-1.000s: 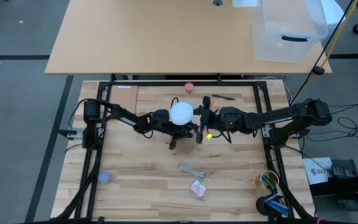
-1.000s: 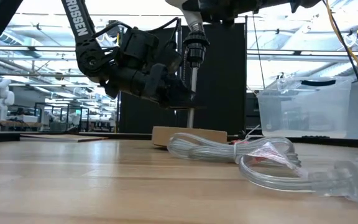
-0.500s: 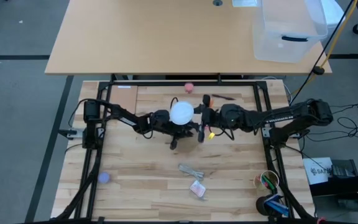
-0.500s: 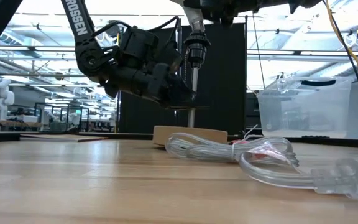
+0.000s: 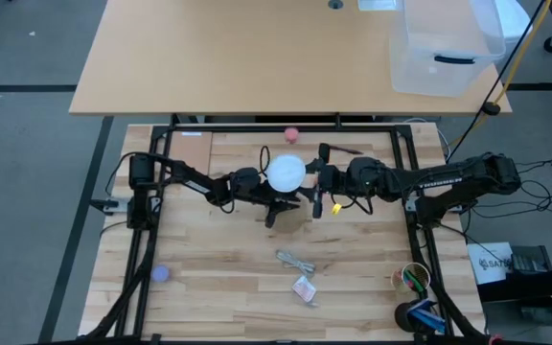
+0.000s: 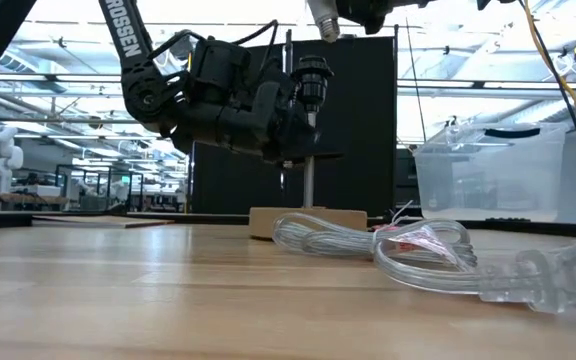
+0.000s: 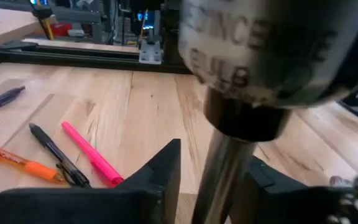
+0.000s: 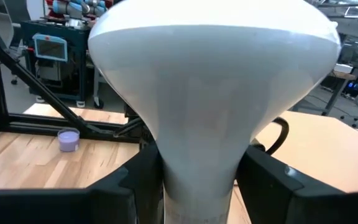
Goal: Screw lightbulb
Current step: Remove the white lightbulb from the desk lamp
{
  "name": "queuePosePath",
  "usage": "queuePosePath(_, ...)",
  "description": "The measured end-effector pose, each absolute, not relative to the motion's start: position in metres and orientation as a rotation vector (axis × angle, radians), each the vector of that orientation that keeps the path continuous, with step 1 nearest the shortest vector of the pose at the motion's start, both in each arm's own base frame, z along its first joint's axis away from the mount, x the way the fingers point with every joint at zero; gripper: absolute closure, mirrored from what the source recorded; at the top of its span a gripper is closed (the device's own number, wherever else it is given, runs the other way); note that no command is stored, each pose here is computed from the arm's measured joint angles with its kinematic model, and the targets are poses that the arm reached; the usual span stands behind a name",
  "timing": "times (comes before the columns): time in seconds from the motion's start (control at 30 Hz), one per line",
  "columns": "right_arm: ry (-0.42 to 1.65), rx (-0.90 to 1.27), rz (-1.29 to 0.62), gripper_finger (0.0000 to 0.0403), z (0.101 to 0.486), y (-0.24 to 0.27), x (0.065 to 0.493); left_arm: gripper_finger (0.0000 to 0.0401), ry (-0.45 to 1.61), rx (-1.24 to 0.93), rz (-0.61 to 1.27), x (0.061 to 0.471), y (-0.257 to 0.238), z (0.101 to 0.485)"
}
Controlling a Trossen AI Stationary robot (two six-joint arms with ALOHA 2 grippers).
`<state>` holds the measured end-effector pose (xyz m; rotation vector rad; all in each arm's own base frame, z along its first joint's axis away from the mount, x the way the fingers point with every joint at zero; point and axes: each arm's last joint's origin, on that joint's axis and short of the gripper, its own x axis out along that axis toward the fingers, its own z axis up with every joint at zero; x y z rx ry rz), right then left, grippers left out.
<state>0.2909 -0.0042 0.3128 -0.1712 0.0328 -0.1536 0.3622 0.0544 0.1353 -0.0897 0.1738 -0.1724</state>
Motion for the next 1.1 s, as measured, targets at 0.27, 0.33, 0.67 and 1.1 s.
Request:
queuePosePath(0.27, 0.077, -0.183, -0.147, 0.0227, 0.313, -0.004, 0.285, 0.023, 0.233, -0.168, -0.171, 0.358, 0.059, 0.139)
queuePosePath(0.33, 0.092, -0.184, -0.145, 0.0227, 0.313, -0.004, 0.282, 0.0215, 0.26, -0.178, -0.161, 0.356, 0.063, 0.141)
queuePosePath(0.67, 0.128, -0.192, -0.142, 0.0227, 0.318, -0.004, 0.271, 0.0181, 0.288, -0.16, -0.233, 0.348, 0.063, 0.158)
queuePosePath(1.1, 0.145, -0.213, -0.144, 0.0227, 0.318, -0.004, 0.269, 0.0181, 0.384, -0.129, -0.178, 0.332, 0.061, 0.181)
